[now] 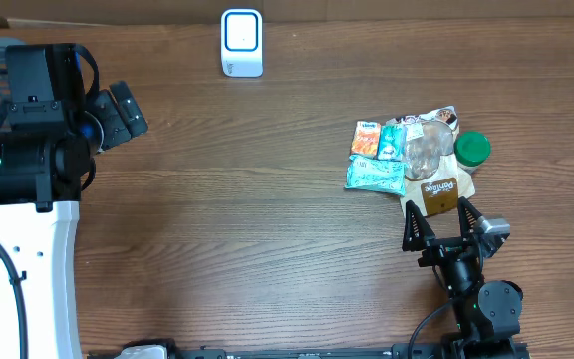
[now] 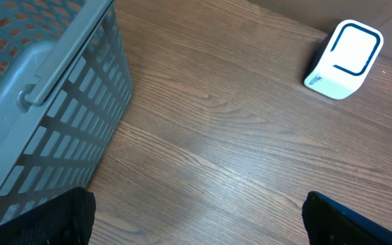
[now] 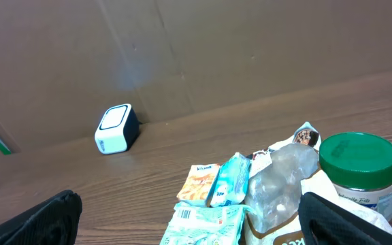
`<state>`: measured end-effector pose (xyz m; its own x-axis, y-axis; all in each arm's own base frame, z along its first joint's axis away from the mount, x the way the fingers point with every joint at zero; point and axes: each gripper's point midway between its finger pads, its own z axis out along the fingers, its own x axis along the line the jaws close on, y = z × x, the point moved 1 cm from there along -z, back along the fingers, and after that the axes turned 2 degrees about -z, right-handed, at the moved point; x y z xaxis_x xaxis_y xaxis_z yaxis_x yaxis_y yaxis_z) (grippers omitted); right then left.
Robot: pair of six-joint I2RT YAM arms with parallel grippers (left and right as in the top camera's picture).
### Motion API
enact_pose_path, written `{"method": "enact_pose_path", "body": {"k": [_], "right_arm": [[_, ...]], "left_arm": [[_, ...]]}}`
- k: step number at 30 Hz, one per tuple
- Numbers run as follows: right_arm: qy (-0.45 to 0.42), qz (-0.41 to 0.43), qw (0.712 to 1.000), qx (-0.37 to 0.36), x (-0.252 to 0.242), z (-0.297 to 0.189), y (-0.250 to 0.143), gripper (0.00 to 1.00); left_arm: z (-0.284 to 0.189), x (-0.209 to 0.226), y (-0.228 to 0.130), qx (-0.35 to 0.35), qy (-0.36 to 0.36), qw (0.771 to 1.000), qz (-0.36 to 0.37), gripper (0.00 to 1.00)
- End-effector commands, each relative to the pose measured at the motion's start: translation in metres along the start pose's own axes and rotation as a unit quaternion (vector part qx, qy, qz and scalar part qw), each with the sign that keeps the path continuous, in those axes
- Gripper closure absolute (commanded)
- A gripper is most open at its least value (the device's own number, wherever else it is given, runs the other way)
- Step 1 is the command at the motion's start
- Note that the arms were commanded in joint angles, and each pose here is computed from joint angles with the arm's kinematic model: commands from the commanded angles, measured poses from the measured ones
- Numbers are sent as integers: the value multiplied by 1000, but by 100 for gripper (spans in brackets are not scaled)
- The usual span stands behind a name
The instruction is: Scan the item barcode
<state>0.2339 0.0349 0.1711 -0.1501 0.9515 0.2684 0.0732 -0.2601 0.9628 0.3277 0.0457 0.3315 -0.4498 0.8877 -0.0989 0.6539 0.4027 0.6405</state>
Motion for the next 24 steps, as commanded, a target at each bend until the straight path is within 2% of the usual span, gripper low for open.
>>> {"method": "enact_pose_path", "body": {"k": [1, 8, 12, 15, 19, 22, 24], "right_arm": [[-5, -1, 1000, -5, -2, 0, -1, 0], [-5, 0, 1000, -5, -2, 0, -1, 0], [-5, 0, 1000, -5, -2, 0, -1, 0], [-5, 0, 1000, -5, -2, 0, -1, 0], [-5, 0, 1000, -5, -2, 0, -1, 0], [-5, 0, 1000, -5, -2, 0, -1, 0], [-5, 0, 1000, -5, -2, 0, -1, 0]], "left_arm": [[-5, 3, 4, -12, 2, 1000, 7, 0], [-32, 13, 5, -46, 2, 999, 5, 0], [-51, 34, -15, -79, 19, 997, 5, 1], [-49, 39, -27, -151, -9, 988, -13, 0], [-49, 27, -37, -258, -87, 962, 14, 1], [-52, 8, -56, -342, -158, 922, 92, 1], [-48, 5, -70, -372, -176, 904, 118, 0]]}}
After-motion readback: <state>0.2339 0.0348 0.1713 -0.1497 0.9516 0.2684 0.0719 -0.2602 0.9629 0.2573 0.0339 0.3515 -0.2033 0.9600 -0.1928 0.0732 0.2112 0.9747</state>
